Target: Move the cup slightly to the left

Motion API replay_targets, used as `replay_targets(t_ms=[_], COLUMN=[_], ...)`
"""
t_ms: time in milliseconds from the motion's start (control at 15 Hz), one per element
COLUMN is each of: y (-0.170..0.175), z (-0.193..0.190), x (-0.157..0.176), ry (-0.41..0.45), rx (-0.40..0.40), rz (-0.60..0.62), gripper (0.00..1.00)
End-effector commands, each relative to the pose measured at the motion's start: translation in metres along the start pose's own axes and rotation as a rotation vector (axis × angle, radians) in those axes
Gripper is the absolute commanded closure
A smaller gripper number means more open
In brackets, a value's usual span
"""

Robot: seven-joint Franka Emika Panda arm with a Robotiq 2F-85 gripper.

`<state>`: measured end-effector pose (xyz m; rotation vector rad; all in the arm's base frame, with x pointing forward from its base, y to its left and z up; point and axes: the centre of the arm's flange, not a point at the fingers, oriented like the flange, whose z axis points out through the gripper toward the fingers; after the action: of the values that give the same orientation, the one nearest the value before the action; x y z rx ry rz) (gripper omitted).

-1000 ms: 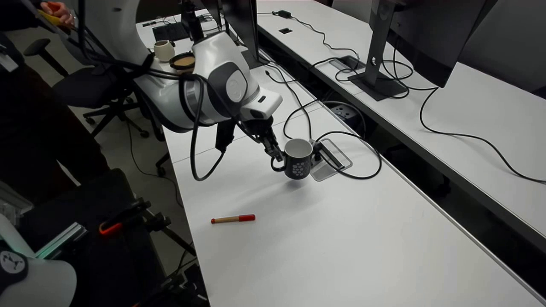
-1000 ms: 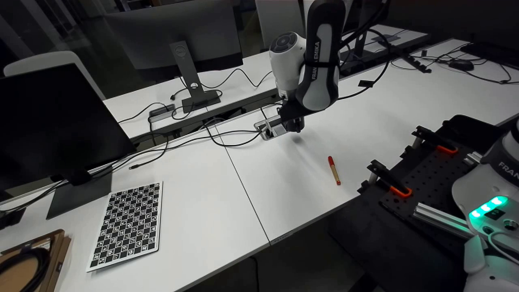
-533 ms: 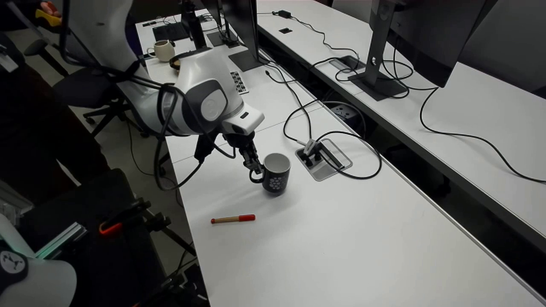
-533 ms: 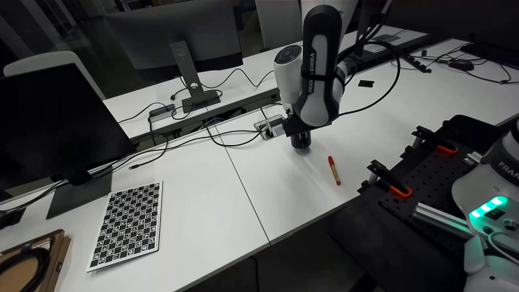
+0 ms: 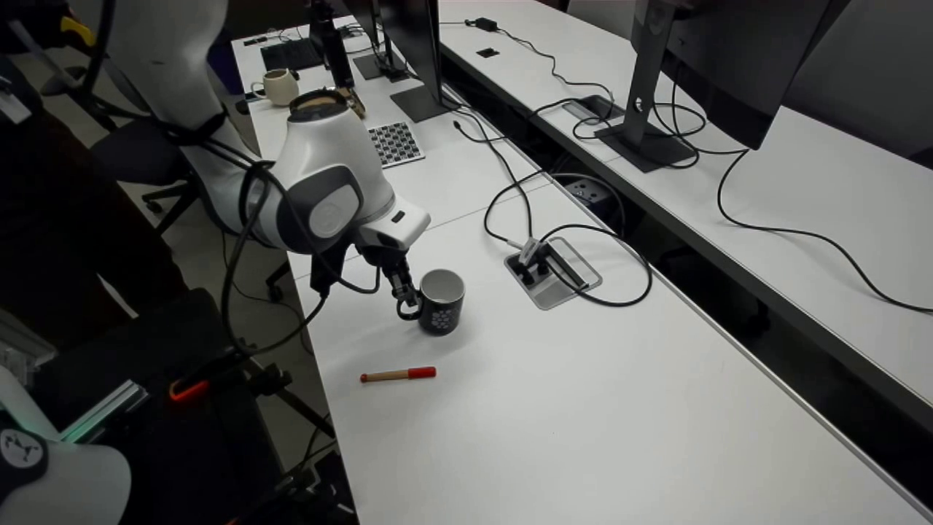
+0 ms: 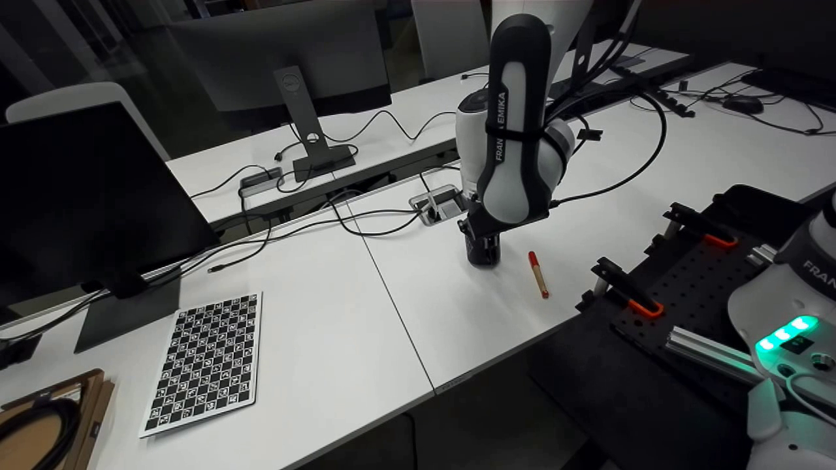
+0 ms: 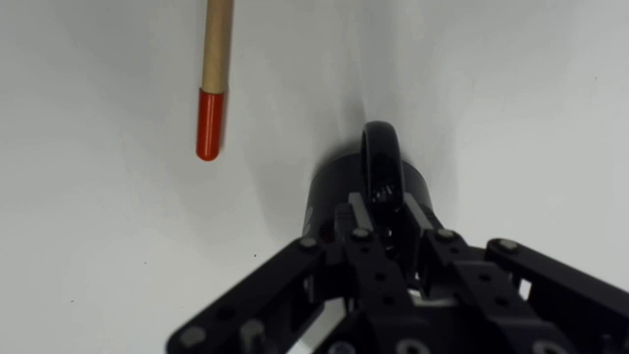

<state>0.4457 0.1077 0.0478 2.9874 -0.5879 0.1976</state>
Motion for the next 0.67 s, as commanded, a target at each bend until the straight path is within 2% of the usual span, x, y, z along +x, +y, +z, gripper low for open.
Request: replay_targets(t_ms=[0,267,333,467,600], y=[0.011,0.013,0.013,0.014,0.016], z=[-0.008,-0.001,0.0,0.0,0.0], x=[-0.009,-0.018,-0.02,-0.023,-0.023], ry=[0.065,0.087,0.083,0.086,0.088], rx=[0.072,0.111,0.112,0.11,0.107], rz=[-0.041,-0.093,-0.108,-0.134,-0.152], gripper=[0.96,0.96,0.59,0.51,0.36])
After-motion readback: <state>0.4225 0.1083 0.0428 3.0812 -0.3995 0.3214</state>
